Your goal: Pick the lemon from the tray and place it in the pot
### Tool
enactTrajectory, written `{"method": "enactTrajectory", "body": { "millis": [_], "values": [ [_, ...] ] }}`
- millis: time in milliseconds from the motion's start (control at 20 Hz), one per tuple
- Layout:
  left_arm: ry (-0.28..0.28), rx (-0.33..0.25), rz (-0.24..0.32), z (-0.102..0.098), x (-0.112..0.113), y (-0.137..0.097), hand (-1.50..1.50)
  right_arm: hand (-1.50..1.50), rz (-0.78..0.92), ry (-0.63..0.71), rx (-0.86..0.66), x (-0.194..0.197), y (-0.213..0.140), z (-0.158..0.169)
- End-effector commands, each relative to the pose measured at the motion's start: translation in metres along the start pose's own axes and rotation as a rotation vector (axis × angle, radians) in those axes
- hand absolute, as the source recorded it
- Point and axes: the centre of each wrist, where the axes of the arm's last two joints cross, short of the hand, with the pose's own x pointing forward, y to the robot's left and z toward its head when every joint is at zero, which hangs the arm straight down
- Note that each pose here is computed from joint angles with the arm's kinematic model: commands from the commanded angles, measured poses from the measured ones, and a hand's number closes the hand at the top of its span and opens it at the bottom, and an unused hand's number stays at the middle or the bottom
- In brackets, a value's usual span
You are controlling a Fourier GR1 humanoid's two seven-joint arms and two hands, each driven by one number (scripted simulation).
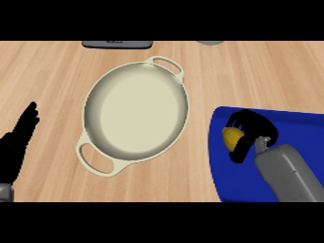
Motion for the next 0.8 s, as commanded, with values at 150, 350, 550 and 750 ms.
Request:
{"method": "enactTrajectory", "body": {
  "millis": [150, 350, 550, 750],
  "values": [
    [-0.057, -0.115, -0.01, -0.008, 0.015, -0.026, 0.0, 1.5, 0.163, -0.296, -0.171, 0.159, 0.04, 0.075],
    [-0.062, -0.114, -0.023, -0.016, 0.021, -0.024, 0.0, 1.5, 0.199, -0.281, -0.412, 0.197, 0.035, 0.106],
    [-0.036, -0.116, -0.034, -0.018, 0.018, -0.019, 0.0, 1.5, 0.182, -0.289, -0.656, 0.222, 0.031, 0.139],
    [-0.034, -0.12, -0.025, -0.017, 0.018, -0.029, 0.0, 1.5, 0.155, -0.266, -0.865, 0.245, 0.016, 0.16]
  ]
}}
